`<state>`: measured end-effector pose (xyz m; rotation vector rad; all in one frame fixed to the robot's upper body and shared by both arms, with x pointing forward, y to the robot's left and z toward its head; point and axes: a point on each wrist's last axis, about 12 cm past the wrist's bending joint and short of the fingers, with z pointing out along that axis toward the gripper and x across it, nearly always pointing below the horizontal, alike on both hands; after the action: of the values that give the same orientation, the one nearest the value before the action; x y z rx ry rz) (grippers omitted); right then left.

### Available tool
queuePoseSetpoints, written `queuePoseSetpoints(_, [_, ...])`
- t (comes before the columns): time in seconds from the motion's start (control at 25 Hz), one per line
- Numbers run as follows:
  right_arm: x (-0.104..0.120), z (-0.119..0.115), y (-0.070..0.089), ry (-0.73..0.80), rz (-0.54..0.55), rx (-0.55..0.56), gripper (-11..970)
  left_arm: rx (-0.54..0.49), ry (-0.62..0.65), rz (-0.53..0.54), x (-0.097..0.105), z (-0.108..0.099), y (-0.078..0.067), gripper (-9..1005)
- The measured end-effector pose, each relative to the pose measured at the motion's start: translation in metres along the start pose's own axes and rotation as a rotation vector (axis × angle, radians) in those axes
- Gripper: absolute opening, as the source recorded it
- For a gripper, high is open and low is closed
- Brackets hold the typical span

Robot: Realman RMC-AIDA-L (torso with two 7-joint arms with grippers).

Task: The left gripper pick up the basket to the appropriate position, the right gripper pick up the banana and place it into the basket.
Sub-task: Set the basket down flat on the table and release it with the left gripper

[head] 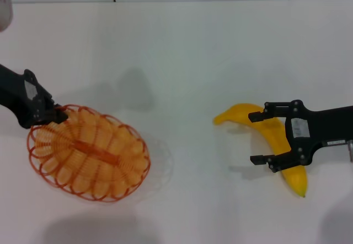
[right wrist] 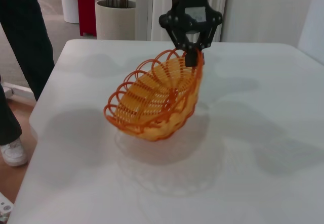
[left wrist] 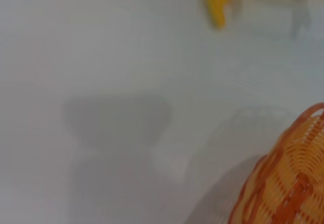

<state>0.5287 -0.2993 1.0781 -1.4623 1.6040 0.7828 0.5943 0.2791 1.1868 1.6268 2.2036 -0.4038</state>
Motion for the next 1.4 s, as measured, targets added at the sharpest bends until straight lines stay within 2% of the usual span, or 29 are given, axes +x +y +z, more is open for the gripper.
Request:
queuePoseSetpoints(0.12, [0.000,-0.001,0.000,0.001,0.000,0.001,891,-0.004,-0.022,-0.054,-0.001,0.001,0.001,80])
queuePoseSetpoints(0.4, [0.000,-0.001,-0.001,0.000,-0.002,0.002,891,-0.016,-0.045,-0.277,-0.004,0.020,0.008,74])
queuePoseSetpoints(0.64, [-0.002,0.000,-0.002,0.000,-0.007,0.002,891,0.016,-0.084,-0.316,-0.020,0.034,0.012,74])
queuePoseSetpoints(0.84, [-0.002,0.001,-0.003,-0.001,-0.009,0.000,890,0.052,-0.064,-0.342,-0.029,0.051,0.013,76])
queuePoseSetpoints(1.04, [-0.003,0.002,-0.003,-0.002,-0.010,-0.001,890,0.089,-0.034,-0.351,-0.035,0.062,0.010,96])
queuePoseSetpoints(1.4, [-0.004,0.003,-0.004,-0.003,-0.014,-0.001,891,0.125,-0.002,-0.428,-0.036,0.077,0.005,132])
